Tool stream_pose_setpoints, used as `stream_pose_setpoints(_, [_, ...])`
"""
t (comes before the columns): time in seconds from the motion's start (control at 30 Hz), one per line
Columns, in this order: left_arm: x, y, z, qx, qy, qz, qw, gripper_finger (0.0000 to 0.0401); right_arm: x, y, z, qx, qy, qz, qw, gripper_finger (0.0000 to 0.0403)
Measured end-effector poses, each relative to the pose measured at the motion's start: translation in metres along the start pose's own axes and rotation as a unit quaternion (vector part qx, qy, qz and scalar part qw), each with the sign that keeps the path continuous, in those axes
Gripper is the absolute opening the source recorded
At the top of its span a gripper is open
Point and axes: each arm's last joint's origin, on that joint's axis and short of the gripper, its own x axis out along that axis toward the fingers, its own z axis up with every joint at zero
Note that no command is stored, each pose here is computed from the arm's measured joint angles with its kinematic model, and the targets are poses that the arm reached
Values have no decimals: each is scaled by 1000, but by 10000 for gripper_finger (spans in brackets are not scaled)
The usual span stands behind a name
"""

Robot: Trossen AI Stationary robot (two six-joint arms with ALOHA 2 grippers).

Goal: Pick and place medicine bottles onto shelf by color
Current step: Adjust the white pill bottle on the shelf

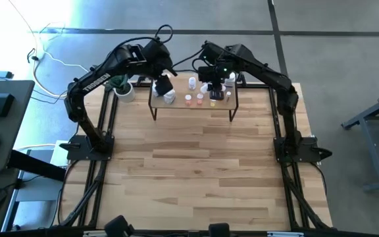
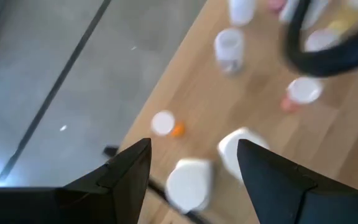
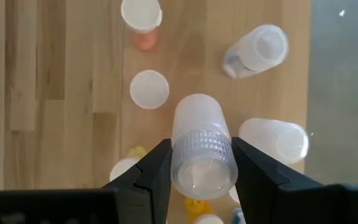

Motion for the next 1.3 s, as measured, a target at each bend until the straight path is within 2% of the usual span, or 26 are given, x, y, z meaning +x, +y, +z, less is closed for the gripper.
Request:
stream_pose_setpoints(0.2, [-1,1,-9,4,44,30,999,229,15,0,1,6,31,13,999,128])
stream_pose_setpoints(0.47, [-2,-3,-8,10,41,26,999,229,31,-2,0,6,65,11,998,128])
stream_pose_setpoints(0.7, [-3,-5,-7,13,38,24,999,229,31,1,-1,6,71,26,997,128])
stream_pose_setpoints(1.3, [-3,-5,-7,13,38,25,999,229,38,-1,0,13,83,17,996,128])
